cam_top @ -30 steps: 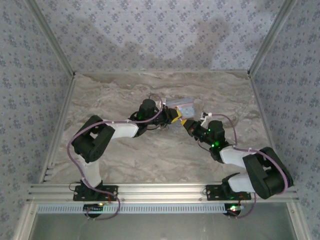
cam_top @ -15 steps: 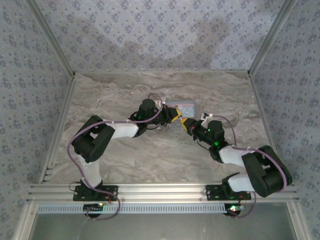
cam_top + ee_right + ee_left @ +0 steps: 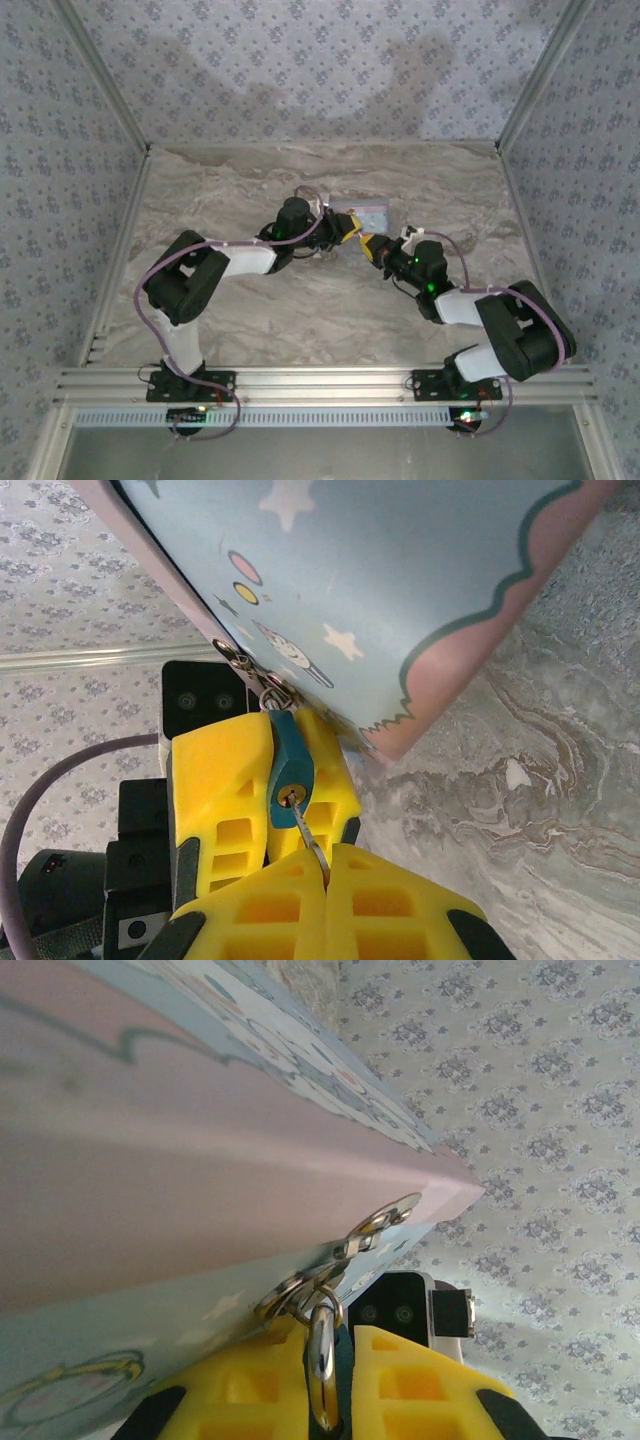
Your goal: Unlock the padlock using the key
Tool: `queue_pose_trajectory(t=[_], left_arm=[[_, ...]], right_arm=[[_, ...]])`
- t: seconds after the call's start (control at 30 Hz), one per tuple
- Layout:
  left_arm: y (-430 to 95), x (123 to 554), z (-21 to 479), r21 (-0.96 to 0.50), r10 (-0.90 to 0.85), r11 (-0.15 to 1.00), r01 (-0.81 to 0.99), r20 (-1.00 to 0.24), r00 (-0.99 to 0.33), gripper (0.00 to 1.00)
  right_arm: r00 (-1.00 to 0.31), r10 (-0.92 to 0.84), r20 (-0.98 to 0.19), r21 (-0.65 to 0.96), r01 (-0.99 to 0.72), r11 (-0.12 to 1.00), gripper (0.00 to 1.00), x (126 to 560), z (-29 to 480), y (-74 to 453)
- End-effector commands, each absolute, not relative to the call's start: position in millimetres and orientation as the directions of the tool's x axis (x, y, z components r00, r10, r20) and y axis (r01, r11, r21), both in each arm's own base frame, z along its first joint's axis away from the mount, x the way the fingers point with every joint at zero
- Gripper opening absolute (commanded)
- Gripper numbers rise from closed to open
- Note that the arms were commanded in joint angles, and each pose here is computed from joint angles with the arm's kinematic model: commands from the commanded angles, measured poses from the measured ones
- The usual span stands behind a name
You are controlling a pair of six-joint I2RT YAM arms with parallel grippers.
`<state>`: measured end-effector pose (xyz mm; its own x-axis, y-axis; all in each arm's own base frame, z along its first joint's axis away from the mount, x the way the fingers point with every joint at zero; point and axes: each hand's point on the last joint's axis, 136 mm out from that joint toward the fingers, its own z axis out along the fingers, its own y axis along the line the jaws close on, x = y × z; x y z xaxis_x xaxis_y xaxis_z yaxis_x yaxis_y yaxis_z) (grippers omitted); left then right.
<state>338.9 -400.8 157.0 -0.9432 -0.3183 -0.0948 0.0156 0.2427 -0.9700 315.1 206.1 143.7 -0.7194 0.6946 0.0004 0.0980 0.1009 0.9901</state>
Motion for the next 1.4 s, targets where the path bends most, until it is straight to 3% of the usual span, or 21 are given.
queue_pose_trajectory(t=[0.0,0.2,0.6,1.07,1.37], left_arm=[[-420.8,309.4,191.2,-0.984,-0.187,0.13,0.122,-0.145,-0.972,0.0],[-420.7,309.7,193.1,-0.984,-0.189,0.126,0.124,-0.146,-0.971,0.0],[-420.4,308.0,189.2,-0.984,-0.183,0.13,0.118,-0.141,-0.973,0.0],[-421.3,298.5,188.4,-0.985,-0.155,0.132,0.11,-0.13,-0.979,0.0],[-437.6,263.1,185.6,-0.986,-0.054,0.129,0.109,-0.117,-0.992,0.0]], right_arm=[[-0.68,0.733,0.011,0.996,0.074,0.054,0.0,332.6,153.8,204.2],[-0.672,0.733,0.106,0.994,0.085,-0.066,0.0,337.3,158.2,207.7],[-0.673,0.721,0.165,0.986,0.1,-0.132,0.0,340.0,162.7,208.3],[-0.705,0.709,0.027,0.995,0.083,0.046,0.0,343.4,151.1,211.5],[-0.728,0.679,-0.093,0.99,0.004,0.14,0.0,349.3,164.1,218.3]])
